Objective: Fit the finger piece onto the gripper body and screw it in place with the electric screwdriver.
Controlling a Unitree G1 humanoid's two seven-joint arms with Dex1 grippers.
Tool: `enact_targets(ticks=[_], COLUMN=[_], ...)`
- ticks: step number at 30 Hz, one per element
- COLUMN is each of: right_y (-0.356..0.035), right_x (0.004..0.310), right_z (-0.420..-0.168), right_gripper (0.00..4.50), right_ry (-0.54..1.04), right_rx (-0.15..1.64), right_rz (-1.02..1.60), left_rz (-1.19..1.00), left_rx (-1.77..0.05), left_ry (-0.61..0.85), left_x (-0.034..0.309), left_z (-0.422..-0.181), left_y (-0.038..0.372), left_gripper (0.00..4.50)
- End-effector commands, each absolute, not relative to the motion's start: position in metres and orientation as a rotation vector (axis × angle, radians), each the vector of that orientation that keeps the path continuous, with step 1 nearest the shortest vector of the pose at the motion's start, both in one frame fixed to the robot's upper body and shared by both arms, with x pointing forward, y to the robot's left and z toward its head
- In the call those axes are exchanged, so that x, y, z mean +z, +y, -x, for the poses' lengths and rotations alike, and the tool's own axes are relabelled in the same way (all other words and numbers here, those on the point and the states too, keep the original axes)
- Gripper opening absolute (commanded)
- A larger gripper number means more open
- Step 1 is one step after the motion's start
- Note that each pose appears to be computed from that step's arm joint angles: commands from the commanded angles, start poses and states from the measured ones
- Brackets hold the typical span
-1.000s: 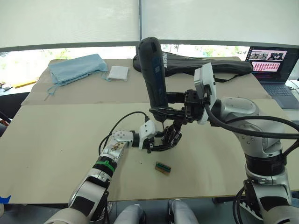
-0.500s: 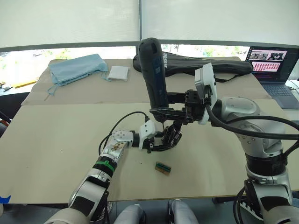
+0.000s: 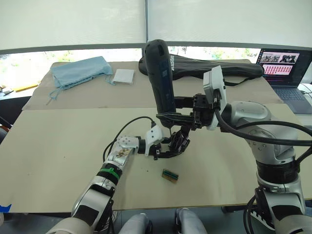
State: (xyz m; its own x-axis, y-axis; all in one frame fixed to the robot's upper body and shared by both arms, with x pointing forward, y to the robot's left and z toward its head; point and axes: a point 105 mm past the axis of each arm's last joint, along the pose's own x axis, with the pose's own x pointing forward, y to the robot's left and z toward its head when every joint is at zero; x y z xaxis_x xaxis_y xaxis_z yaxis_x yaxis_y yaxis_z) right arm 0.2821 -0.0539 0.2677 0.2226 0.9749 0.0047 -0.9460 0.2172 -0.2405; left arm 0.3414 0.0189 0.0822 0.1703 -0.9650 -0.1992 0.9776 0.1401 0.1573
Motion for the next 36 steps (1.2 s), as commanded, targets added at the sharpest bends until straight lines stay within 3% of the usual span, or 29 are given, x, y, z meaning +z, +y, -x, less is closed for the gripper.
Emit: enact_targets(ticks=[1, 36], right_y=[-0.0551, -0.0483], right_x=[0.2854, 0.2816], right_z=[-0.2738, -0.2696], right_gripper=[1.88, 1.88], right_ry=[-0.256, -0.281], right_rx=[1.346, 1.364], right_rz=[0.235, 0.223], left_rz=[-0.284, -0.287], left_rx=[-1.400, -1.399], left_ry=[-0.030, -0.035], left_x=[0.1045, 0.1058], left_z=[-0.3464, -0.3470], left_y=[0.0146, 0.0140], left_gripper=[2.30, 2.30])
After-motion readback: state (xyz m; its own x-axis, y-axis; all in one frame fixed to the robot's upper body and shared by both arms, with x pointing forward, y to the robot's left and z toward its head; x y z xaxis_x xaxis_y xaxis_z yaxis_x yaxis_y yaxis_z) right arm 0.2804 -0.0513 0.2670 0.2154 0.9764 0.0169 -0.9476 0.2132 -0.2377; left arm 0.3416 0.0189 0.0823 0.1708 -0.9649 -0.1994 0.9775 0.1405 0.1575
